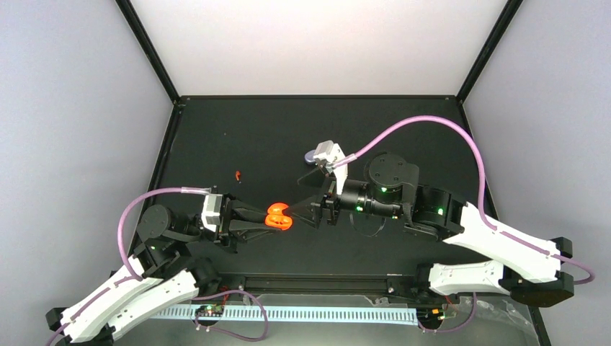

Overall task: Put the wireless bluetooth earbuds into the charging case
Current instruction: Open the charging case, then pick up the earbud from the center of the board.

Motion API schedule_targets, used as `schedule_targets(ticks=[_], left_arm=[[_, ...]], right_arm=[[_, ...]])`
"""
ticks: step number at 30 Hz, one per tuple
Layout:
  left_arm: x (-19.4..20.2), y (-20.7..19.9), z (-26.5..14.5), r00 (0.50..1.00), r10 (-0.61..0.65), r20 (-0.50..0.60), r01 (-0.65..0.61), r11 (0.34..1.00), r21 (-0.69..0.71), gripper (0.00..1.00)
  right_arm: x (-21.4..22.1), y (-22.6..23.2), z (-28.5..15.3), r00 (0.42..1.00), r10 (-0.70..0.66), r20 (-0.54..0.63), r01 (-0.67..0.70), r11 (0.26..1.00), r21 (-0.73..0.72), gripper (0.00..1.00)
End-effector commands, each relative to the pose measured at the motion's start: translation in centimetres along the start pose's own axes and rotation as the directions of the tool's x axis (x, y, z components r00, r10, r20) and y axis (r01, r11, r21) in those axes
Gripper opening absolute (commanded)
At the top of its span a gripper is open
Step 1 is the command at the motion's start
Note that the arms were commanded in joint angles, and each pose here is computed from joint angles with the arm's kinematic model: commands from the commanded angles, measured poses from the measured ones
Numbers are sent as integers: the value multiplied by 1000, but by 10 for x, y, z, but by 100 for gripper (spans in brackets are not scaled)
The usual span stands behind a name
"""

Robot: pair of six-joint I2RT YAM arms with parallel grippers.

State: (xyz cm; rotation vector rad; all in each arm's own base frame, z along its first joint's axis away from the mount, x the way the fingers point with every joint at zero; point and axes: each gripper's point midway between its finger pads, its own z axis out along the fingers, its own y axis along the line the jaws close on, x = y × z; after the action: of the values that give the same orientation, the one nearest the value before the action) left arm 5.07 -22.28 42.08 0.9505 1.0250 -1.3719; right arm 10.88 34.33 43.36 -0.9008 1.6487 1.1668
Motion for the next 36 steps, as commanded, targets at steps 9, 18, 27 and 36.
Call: schedule_targets(ticks=[9, 18, 27, 36], left_arm=[[-4, 0, -7, 1000, 1, 6, 0, 999, -36, 2], [0, 13, -24, 999, -5, 53, 13, 988, -157, 2], [7, 6, -53, 998, -35, 53, 46, 974, -220, 2], [5, -3, -72, 998, -29, 61, 43, 968, -247, 1]], right_arm=[[-17, 21, -10, 999, 15, 49, -10, 995, -101, 85], [-18, 20, -22, 997, 17, 71, -10, 995, -96, 86], [80, -74, 15, 991, 135, -18, -130, 980, 152, 84], [201, -136, 99, 938, 205, -278, -115, 944, 309, 62]])
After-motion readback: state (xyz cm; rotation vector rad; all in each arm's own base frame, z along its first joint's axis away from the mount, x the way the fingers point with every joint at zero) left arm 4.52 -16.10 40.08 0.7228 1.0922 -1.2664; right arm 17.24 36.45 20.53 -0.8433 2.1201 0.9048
